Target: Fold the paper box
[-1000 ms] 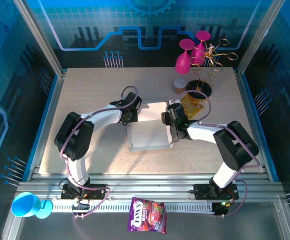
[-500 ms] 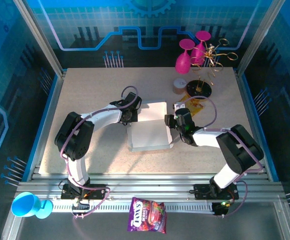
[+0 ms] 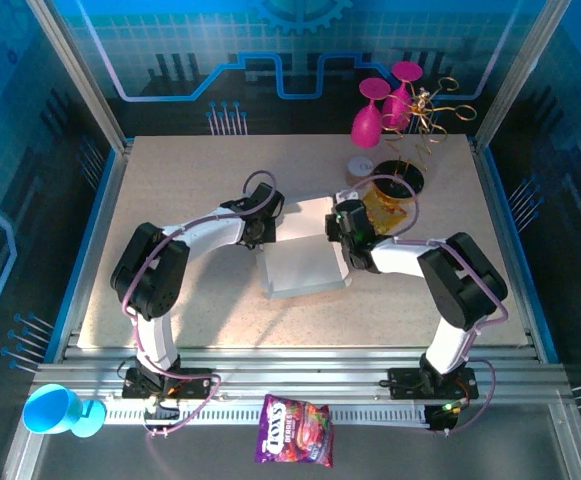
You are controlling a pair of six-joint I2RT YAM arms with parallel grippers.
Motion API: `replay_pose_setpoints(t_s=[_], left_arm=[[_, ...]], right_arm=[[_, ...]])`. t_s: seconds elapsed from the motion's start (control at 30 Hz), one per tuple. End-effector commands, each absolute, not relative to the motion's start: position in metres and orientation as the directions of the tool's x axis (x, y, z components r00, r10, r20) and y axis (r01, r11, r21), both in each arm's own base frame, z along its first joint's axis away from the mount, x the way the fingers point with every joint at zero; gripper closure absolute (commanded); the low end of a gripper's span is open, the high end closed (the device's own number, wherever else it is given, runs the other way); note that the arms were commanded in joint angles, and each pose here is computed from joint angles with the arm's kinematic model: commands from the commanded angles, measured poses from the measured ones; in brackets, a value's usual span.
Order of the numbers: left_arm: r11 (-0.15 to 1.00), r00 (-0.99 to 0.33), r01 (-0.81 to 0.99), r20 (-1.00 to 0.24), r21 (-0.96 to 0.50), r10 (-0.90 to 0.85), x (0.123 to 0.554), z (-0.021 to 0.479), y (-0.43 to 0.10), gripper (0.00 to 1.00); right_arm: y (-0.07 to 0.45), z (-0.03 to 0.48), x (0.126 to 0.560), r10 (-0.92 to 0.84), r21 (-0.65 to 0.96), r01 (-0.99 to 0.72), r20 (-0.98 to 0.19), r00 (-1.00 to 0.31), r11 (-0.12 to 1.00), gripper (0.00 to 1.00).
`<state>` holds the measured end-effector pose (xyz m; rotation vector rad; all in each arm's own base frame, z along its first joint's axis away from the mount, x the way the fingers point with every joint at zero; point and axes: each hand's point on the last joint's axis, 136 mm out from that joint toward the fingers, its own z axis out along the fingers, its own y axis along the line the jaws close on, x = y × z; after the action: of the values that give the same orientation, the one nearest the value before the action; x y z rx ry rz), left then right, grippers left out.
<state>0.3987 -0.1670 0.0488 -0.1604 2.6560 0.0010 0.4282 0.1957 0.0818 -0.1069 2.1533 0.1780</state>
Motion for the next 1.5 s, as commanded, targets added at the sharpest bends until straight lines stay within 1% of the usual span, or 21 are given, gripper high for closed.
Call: replay_pose_setpoints(t_s=[0.0, 0.03, 0.13, 0.17, 0.27, 0.3, 0.33, 0.4, 0.47, 0.6, 0.63, 0.87, 0.97, 1.1, 1.17, 1.33, 1.47], left_arm=[[0.988, -0.932, -0.128, -0.35, 0.084, -0.091, 0.377, 0.015, -0.143, 1.0], [0.988, -0.932, -0.129, -0.351, 0.08, -0.093, 0.378, 0.016, -0.143, 1.0], [0.989, -0.933, -0.13, -0.345, 0.066, -0.1, 0.38, 0.015, -0.143, 1.0], [0.99, -0.934, -0.131, -0.341, 0.06, -0.103, 0.381, 0.014, -0.143, 0.98], [0.989, -0.939, -0.138, -0.323, 0.052, -0.115, 0.382, 0.011, -0.141, 0.84], [0.989, -0.94, -0.139, -0.322, 0.05, -0.116, 0.382, 0.012, -0.14, 0.77], [0.989, -0.938, -0.14, -0.326, 0.044, -0.119, 0.383, 0.014, -0.14, 0.7], [0.991, -0.932, -0.131, -0.343, 0.014, -0.118, 0.386, 0.021, -0.144, 0.61], [0.992, -0.923, -0.121, -0.364, -0.027, -0.123, 0.39, 0.033, -0.149, 0.55], [0.989, -0.905, -0.089, -0.405, -0.121, -0.131, 0.394, 0.059, -0.162, 0.49], [0.986, -0.9, -0.088, -0.414, -0.144, -0.141, 0.395, 0.066, -0.164, 0.47], [0.941, -0.884, -0.13, -0.394, -0.314, -0.254, 0.396, 0.086, -0.158, 0.43], [0.925, -0.884, -0.129, -0.381, -0.358, -0.271, 0.398, 0.086, -0.157, 0.43], [0.906, -0.898, -0.103, -0.354, -0.41, -0.262, 0.401, 0.082, -0.167, 0.43], [0.902, -0.907, -0.101, -0.334, -0.42, -0.258, 0.402, 0.076, -0.172, 0.44], [0.898, -0.911, -0.087, -0.33, -0.432, -0.247, 0.407, 0.072, -0.179, 0.45], [0.918, -0.924, -0.082, -0.315, -0.389, -0.216, 0.409, 0.062, -0.18, 0.46]], right_arm=[[0.187, 0.078, 0.43, -0.059, -0.024, -0.069, -0.817, -0.573, 0.997, 0.96], [0.185, 0.077, 0.427, -0.08, -0.055, -0.059, -0.806, -0.586, 0.997, 1.0], [0.183, 0.079, 0.421, -0.114, -0.118, -0.033, -0.788, -0.605, 0.992, 1.0], [0.184, 0.079, 0.42, -0.115, -0.121, -0.031, -0.784, -0.61, 0.992, 1.0], [0.181, 0.075, 0.416, -0.114, -0.127, -0.026, -0.76, -0.64, 0.992, 1.0], [0.18, 0.074, 0.415, -0.114, -0.13, -0.024, -0.751, -0.651, 0.991, 1.0], [0.178, 0.072, 0.414, -0.112, -0.132, -0.02, -0.739, -0.664, 0.991, 1.0], [0.176, 0.069, 0.413, -0.103, -0.128, -0.014, -0.721, -0.685, 0.992, 1.0], [0.173, 0.066, 0.413, -0.094, -0.129, -0.003, -0.704, -0.704, 0.992, 1.0], [0.172, 0.066, 0.414, -0.088, -0.128, 0.002, -0.694, -0.715, 0.992, 1.0], [0.173, 0.067, 0.415, -0.087, -0.127, 0.002, -0.691, -0.717, 0.992, 1.0], [0.174, 0.067, 0.419, -0.071, -0.113, 0.008, -0.678, -0.731, 0.994, 1.0], [0.174, 0.066, 0.419, -0.063, -0.104, 0.009, -0.668, -0.742, 0.995, 1.0], [0.173, 0.065, 0.419, -0.057, -0.097, 0.009, -0.657, -0.752, 0.995, 1.0], [0.173, 0.064, 0.419, -0.055, -0.095, 0.009, -0.651, -0.757, 0.995, 1.0], [0.174, 0.061, 0.418, -0.053, -0.085, 0.002, -0.638, -0.768, 0.996, 1.0], [0.174, 0.059, 0.418, -0.043, -0.074, 0.005, -0.628, -0.777, 0.997, 1.0]])
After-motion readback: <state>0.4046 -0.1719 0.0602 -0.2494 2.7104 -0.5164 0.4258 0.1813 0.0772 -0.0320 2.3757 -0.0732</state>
